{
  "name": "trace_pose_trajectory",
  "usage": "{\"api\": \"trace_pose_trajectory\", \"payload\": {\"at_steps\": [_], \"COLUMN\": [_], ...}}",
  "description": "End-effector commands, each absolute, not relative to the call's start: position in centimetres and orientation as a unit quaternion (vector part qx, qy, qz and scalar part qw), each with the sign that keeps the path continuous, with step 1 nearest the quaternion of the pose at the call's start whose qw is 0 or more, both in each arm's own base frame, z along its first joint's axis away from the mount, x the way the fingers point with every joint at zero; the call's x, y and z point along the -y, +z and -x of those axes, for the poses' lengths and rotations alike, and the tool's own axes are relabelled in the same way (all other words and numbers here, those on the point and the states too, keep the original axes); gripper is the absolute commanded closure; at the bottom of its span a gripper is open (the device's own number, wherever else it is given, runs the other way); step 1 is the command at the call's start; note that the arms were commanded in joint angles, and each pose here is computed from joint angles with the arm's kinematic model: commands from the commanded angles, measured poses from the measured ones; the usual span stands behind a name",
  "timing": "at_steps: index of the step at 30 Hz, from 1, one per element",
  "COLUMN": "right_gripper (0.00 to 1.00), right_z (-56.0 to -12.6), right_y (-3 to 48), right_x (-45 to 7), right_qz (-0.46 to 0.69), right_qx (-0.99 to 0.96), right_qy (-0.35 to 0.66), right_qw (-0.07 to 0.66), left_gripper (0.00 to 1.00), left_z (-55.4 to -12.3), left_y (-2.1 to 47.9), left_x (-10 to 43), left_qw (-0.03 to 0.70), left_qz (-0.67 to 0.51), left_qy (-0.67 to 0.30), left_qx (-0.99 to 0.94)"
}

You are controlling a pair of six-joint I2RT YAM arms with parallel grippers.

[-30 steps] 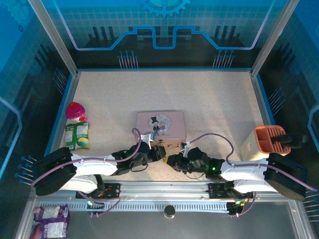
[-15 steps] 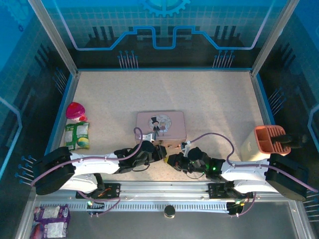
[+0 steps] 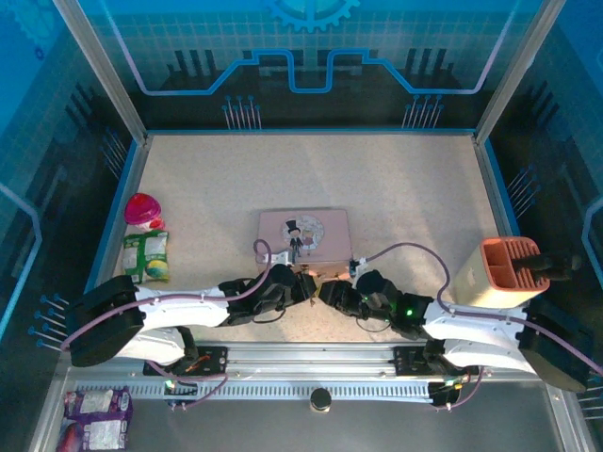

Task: Unlock the padlock with the key

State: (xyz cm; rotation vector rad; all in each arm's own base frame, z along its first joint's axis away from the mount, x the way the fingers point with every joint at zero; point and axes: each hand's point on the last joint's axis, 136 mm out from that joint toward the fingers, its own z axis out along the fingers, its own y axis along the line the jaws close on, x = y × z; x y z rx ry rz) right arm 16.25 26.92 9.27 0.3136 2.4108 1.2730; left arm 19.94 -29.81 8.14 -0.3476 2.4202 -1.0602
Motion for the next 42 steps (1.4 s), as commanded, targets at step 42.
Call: {"api": "trace_pose_trajectory", "payload": {"at_steps": [42], "right_gripper": [0.67], "right_z": [-15.8], "right_y": [11.5], "right_x": [-31.5], "right_qz": [0.425], "right_qx": [-0.676], "right_qy": [0.211], "right_qw": [0.564], "left_gripper": [0.92], "left_z": [-25.0], "left_y": [11.8], "left_x": [28.1], "left_qw": [0.238], "left_qz": [0.259], "left_qy": [-0.42], "left_qx": [-0.837]}}
